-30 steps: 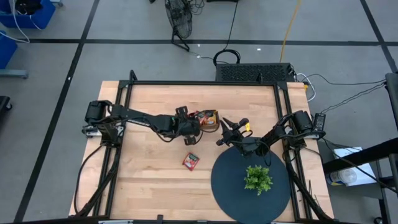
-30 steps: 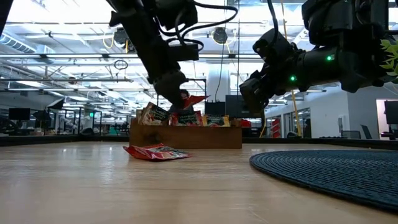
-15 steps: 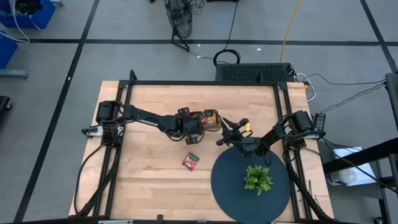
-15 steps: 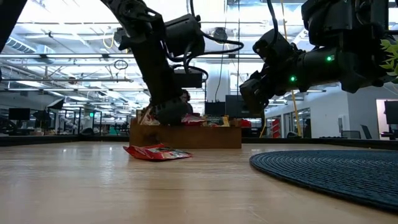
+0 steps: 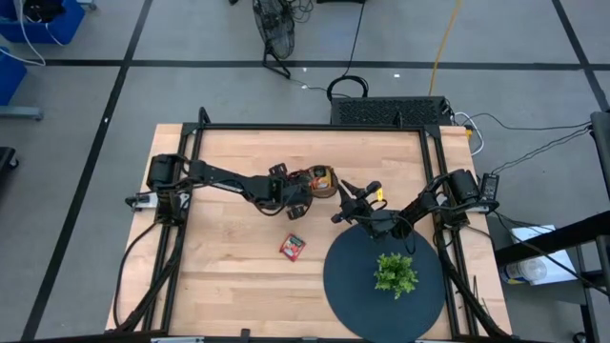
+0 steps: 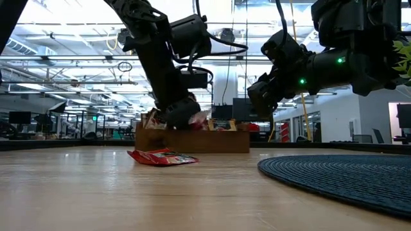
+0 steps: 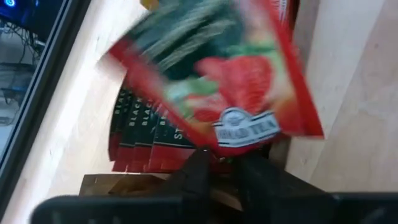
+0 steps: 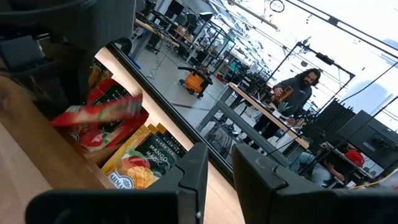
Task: Pick & Place Tea
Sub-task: Put the red tea bag into the middle section wooden organizer
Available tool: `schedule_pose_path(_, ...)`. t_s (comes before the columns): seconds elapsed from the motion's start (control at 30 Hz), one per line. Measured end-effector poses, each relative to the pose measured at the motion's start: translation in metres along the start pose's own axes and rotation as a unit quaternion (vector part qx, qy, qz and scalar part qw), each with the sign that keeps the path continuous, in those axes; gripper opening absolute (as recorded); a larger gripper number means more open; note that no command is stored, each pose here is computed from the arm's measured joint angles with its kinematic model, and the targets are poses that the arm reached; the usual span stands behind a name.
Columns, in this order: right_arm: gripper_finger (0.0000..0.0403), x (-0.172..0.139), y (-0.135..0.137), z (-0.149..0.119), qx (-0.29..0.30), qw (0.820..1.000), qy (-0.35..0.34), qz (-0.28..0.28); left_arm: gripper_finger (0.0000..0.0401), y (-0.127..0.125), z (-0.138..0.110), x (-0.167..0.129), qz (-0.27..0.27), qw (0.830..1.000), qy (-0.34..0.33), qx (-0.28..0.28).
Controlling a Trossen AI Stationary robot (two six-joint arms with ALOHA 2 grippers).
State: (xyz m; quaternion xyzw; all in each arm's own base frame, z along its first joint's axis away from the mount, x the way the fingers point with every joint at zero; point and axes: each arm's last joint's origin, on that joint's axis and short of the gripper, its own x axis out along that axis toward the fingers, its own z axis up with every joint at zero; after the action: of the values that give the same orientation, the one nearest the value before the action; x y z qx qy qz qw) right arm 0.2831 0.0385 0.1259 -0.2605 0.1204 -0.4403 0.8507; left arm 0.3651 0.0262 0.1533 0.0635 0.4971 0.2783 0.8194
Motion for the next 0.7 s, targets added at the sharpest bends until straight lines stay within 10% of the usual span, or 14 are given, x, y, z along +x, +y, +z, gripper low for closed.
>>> schedule_pose_path(0.7, 0.0061, 0.000, 0.000, 0.000, 0.000, 1.000, 0.000, 0.001, 0.0137, 0.001, 0.007, -0.023, 0.000, 0.999, -0.034, 0.015)
